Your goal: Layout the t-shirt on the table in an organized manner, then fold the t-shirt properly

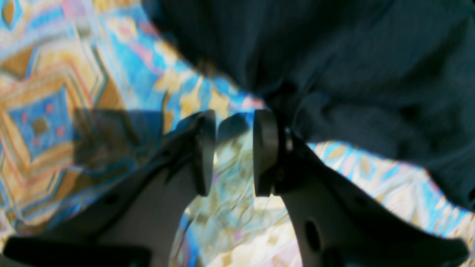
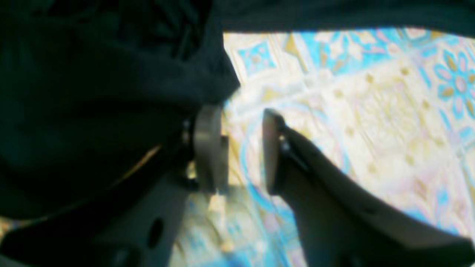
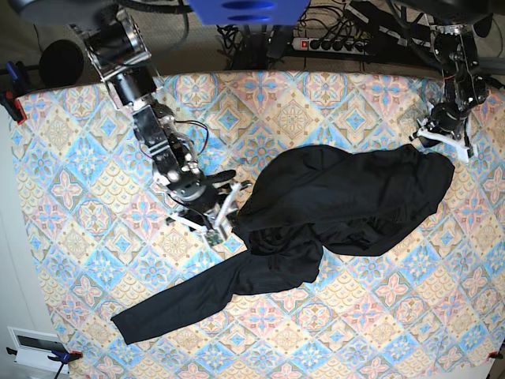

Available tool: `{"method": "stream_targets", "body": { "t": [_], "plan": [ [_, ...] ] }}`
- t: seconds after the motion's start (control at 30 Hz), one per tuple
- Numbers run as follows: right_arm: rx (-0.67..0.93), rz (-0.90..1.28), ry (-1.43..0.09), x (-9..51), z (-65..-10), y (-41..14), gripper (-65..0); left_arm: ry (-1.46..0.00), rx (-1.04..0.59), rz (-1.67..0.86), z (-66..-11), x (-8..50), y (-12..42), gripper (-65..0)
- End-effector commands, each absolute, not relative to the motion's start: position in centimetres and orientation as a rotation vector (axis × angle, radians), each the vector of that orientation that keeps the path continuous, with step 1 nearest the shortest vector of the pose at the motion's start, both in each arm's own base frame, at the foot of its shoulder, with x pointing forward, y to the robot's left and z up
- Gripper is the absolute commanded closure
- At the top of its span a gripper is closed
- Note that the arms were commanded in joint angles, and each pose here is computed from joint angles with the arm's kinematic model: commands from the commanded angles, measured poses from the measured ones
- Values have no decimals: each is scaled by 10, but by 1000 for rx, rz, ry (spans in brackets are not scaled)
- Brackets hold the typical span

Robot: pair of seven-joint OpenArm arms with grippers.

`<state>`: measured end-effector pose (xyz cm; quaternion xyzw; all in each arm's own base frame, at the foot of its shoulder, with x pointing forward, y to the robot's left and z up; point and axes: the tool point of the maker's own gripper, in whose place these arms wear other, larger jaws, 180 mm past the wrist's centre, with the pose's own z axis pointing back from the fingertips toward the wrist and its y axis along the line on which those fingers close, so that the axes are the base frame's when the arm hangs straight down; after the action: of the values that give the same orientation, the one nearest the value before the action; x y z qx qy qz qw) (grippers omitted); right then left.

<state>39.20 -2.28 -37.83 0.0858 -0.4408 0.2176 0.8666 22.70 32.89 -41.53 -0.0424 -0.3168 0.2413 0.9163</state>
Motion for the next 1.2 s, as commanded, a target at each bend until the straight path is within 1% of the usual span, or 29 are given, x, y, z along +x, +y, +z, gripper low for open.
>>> {"method": "stream_targets", "body": {
  "t": [0.0,0.07,0.2,0.37,0.5,0.57,0.6,0.73,0.8,0.93,1.07,1.17],
  "plan": [
    [188,462,-979,408,-359,-16,-233,-692,-83,484,-404,234,334,-177],
    [191,474,-974,415,-359,-8,-246,-685,-96,495,-408,232,329,-177],
    [184,493,-952,425,-364,1,-245,-665,-102,504,-415,223,323,-177],
    [160,489,-926,441,-369,-2,-245,-663,-112,512,-418,222,320,-177],
    [186,539,-881,434,-381,4,-238,-689,-117,494,-409,228,315,-177],
    [205,576,-870,429,-382,8,-202,-712,-121,478,-401,233,312,-177],
    [215,592,-866,427,-383,10,-171,-721,-122,472,-398,235,311,-177],
    [257,613,-812,399,-405,17,-3,-758,-126,449,-386,243,307,-177],
    [282,616,-822,388,-404,24,-1,-767,-130,445,-382,246,306,-177],
    [323,635,-853,363,-381,38,0,-783,-132,442,-379,249,305,-177],
    [289,625,-898,350,-363,8,0,-804,-140,441,-372,259,305,-177],
    [292,599,-897,322,-364,-8,0,-824,-145,430,-366,264,302,-177]
  ]
}}
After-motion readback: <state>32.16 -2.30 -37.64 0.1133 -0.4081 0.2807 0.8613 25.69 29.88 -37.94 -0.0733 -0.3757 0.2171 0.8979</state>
